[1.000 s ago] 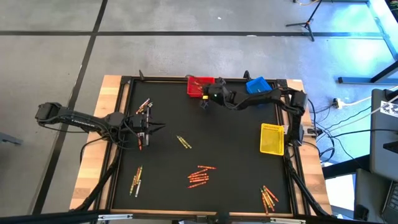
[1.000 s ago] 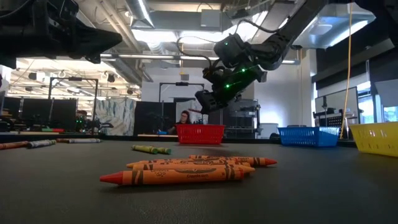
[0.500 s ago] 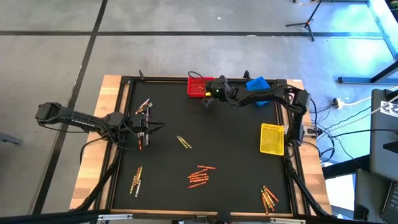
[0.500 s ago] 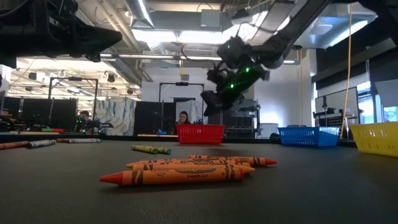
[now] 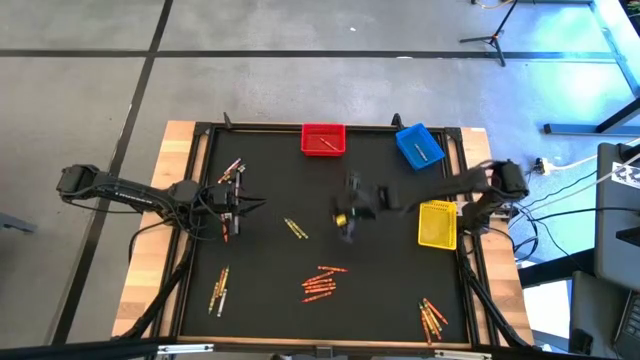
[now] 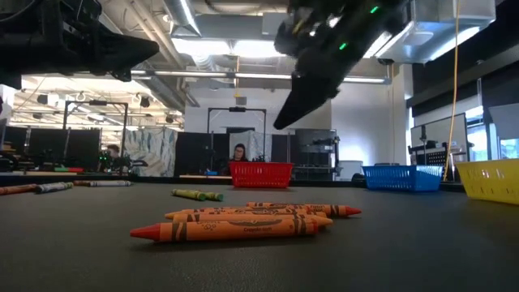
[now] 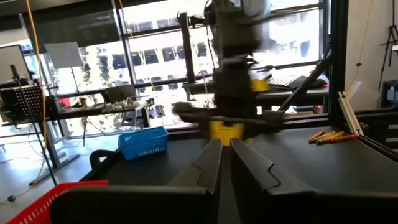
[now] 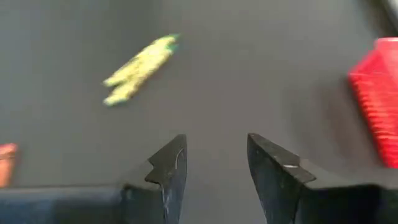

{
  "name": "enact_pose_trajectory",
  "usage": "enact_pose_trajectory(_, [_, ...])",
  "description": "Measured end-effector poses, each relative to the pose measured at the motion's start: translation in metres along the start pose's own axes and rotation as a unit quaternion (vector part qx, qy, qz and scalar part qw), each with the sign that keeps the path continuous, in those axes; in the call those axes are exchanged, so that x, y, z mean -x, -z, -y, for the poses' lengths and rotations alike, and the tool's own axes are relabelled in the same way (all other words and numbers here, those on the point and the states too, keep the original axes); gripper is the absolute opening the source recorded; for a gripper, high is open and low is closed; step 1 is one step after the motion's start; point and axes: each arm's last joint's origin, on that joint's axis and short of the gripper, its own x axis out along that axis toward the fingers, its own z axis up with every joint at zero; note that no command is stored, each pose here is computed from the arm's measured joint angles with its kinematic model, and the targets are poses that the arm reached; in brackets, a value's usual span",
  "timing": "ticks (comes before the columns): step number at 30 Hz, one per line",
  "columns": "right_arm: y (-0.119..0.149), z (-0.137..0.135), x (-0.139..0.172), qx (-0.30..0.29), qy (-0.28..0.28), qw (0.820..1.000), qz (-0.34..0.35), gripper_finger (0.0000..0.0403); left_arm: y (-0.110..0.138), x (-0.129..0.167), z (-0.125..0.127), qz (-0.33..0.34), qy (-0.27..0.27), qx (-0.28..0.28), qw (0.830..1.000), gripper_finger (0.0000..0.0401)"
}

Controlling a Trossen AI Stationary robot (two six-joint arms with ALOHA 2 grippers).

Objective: Sort crayons
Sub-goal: Put the orange crayon into the red bin

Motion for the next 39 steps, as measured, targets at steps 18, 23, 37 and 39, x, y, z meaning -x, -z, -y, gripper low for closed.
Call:
enact_pose_trajectory(18, [0.055,-0.130,-0.003,0.060,-0.086,0.994,-0.043,0.0166,-0.002,0.000,-0.001,0.009,-0.004,-0.016,1.000,0.0025])
enact_pose_trajectory(23, [0.066,-0.133,-0.021,0.068,-0.065,0.994,-0.058,0.0166,-0.004,0.000,-0.001,0.019,-0.007,-0.017,1.000,0.0025])
enact_pose_trajectory(37, [0.067,-0.132,-0.033,0.058,-0.072,0.994,-0.059,0.0080,-0.004,0.000,0.000,0.021,-0.001,-0.037,0.999,0.0025])
enact_pose_trajectory(39, [0.068,-0.131,-0.032,0.061,-0.070,0.994,-0.064,0.0052,-0.004,0.000,0.000,0.021,-0.001,-0.037,0.999,0.0025])
